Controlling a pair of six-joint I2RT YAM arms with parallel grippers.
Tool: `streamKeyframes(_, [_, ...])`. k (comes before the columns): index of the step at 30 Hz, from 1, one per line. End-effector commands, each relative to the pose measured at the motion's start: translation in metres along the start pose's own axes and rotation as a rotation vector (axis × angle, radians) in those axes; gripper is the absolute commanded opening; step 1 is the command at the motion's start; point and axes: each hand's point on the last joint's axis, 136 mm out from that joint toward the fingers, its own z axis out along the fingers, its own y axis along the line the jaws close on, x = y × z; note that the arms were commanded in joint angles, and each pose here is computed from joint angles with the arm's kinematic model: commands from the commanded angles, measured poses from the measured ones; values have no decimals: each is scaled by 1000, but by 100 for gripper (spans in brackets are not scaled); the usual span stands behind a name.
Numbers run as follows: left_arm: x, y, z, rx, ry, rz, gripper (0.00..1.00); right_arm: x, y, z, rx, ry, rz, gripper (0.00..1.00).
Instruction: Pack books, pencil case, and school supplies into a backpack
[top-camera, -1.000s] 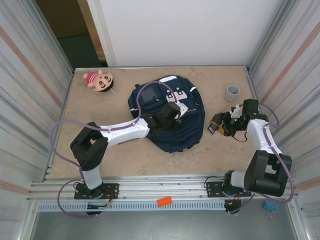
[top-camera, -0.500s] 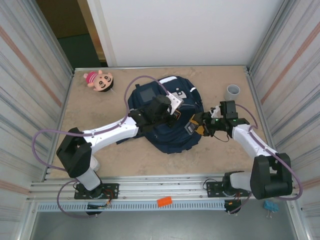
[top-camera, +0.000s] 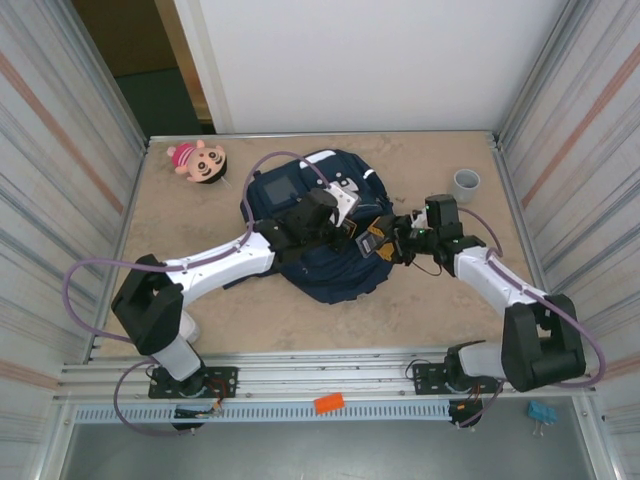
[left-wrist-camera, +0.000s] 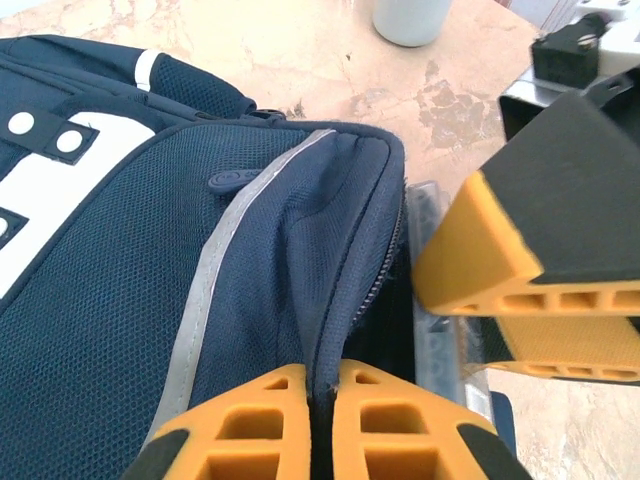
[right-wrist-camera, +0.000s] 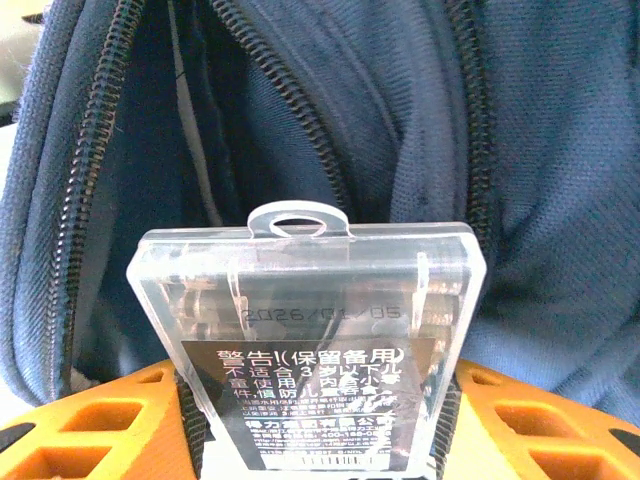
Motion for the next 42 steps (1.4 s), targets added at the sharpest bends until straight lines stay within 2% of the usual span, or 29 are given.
streamKeyframes(1, [-48,-25,-36,122,-160,-67,3,0,-1,-28,15,-16,-23,51])
streamKeyframes(9, [-47,-49,-38,219,-182,-288,1,19,-14,-66,46,22,-74,50])
streamKeyframes(15, [-51,-70,-38,265,-175,-321,1,36,-24,-77,63,37,-61,50])
streamKeyframes(19, [-49,-59,-37,223,-173,-338,1,44,-21,-86,44,21,-69,50])
streamKeyframes(27, [-58,-41,-39,240,-190,-386,1,66,-3,-66,29,46,-120,50])
streamKeyframes(35, [-71,-57,-46,342,-207,-410,2,44,6,-41,-5,-29,-26,53])
streamKeyframes(40, [-73,-56,-51,341,-219,-405,2,31,9,-23,16,-18,-27,57])
streamKeyframes(42, [-71,-54,-52,326,-215,-399,2,26,15,-18,7,-20,-32,63])
